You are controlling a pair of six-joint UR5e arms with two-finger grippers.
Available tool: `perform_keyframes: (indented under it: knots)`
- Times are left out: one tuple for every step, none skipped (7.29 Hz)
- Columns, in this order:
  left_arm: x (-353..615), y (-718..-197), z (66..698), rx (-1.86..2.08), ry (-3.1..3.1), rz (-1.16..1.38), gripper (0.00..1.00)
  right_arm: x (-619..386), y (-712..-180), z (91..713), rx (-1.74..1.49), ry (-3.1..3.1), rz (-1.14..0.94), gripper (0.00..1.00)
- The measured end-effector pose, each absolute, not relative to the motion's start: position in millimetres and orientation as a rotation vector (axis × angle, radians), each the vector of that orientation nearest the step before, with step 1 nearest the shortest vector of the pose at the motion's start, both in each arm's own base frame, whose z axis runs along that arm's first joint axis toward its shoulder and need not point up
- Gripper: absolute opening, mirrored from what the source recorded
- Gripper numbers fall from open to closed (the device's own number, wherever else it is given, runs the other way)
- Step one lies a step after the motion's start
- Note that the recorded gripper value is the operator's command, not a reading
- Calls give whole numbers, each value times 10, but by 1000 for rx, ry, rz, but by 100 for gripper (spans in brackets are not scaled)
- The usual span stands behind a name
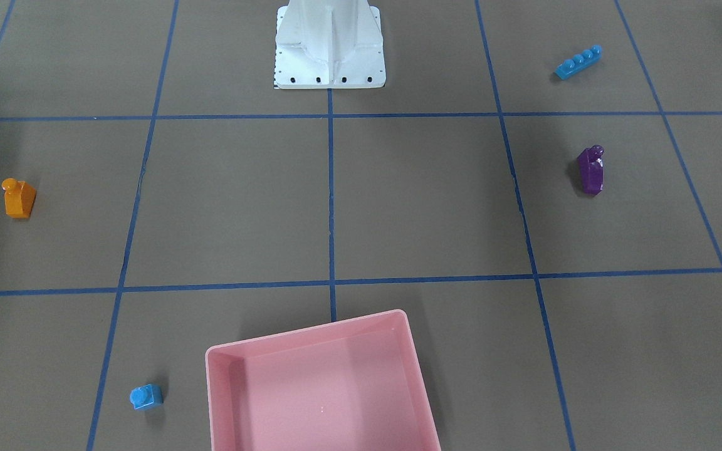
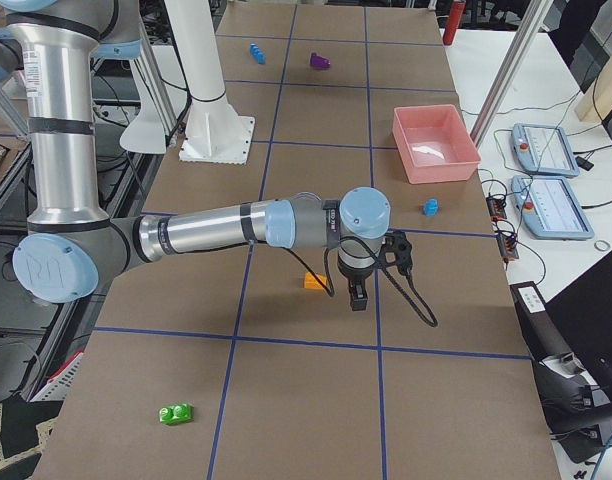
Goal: Put all blocks into box
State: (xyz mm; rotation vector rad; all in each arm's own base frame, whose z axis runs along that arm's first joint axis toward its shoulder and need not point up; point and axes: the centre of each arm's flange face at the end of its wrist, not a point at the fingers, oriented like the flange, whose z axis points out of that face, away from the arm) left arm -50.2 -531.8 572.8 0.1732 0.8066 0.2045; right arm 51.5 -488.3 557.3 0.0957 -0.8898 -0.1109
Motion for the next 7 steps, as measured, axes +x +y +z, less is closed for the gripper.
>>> perform_keyframes:
  knots:
    - [-467,-5357,5654,198,808,220,100,276,-4885,5477,80,-913,-139,100]
    - [-380,-5393,5612,221,807,246,100,-35,-4896,5421,53,-896,-178,100]
    - [-248,-5415,5593,226,807,265,100,-387,-4896,5404,26,-855,-205,100]
    - [-135,-5425,5584,214,812,255,100,-719,-4886,5383,18,-828,-211,100]
    - [-59,-5427,5578,198,817,235,100,-1021,-4869,5374,16,-809,-198,100]
    - [-19,-5428,5576,188,820,224,100,-1308,-4840,5428,8,-796,-197,100]
    - [0,-5429,5571,185,821,220,100,-1537,-4800,5518,-11,-788,-208,100]
